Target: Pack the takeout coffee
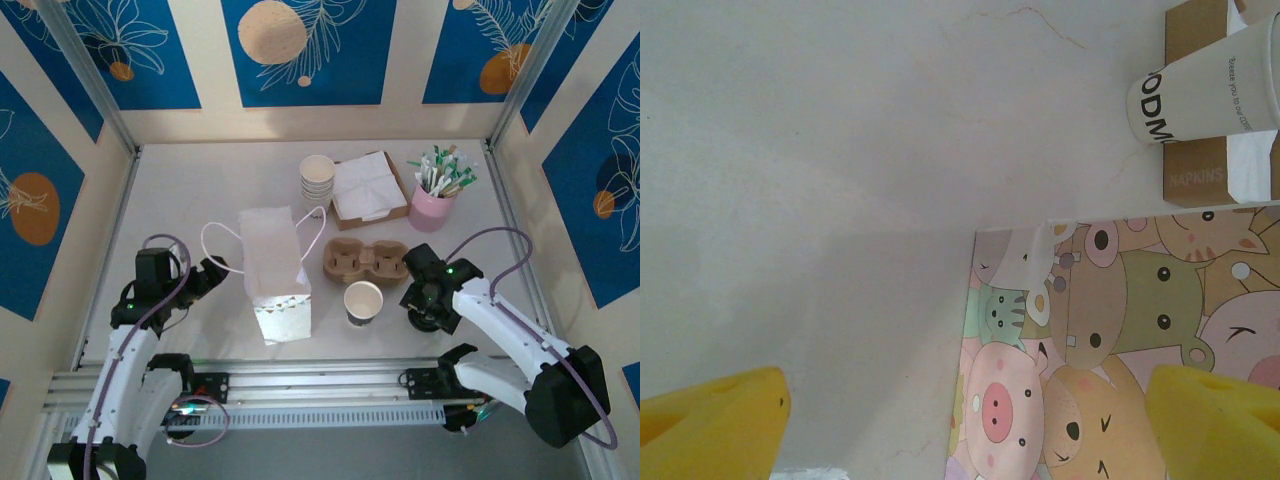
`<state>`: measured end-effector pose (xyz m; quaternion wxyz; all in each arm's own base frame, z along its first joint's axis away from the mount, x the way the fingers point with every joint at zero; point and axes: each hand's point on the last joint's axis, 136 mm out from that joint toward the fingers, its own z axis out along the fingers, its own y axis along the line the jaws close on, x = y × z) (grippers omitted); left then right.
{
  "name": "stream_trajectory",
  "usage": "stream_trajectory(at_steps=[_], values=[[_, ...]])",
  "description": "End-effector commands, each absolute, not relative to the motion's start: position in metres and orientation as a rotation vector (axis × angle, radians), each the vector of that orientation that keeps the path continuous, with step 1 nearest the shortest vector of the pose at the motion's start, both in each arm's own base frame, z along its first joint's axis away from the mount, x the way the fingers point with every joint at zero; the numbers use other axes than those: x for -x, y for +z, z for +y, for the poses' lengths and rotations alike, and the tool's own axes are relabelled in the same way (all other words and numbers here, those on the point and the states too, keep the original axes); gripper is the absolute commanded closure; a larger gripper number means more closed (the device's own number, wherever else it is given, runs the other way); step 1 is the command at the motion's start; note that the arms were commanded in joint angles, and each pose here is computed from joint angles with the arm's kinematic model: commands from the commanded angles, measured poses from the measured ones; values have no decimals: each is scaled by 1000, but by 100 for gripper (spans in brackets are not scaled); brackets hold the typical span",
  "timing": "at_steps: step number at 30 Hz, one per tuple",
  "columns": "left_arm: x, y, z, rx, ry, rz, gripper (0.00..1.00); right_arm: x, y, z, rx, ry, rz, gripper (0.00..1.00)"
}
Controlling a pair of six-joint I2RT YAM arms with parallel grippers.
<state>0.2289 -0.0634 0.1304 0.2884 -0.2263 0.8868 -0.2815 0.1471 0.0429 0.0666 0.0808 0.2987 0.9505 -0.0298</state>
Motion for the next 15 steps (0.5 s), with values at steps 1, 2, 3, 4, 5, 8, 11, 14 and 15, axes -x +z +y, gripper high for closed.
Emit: stream_trajectory(at_steps=[1,2,3,4,5,8,11,14,15], values=[[-230,127,-59,626,-731,2364,8,-142,62,41,-943,-105,2844,20],[-230,127,-59,626,-731,2363,8,-142,61,41,-944,-105,2844,22],[-230,127,-59,626,-731,2365,8,-142,61,41,-944,-106,2845,24],[-230,126,-59,626,-733,2366,8,-142,61,41,-943,-106,2843,24],[-230,126,-59,628,-730,2367,8,-142,62,41,-943,-105,2842,25],[-230,127,-59,627,-731,2366,8,-143,65,41,-936,-102,2838,27],[-229,126,-59,628,-731,2367,8,-144,72,41,-934,-92,2828,28],[-229,127,-58,628,-728,2366,8,-145,80,42,-919,-63,2818,28],[-229,127,-58,628,-728,2365,8,-145,83,43,-913,-49,2816,29]])
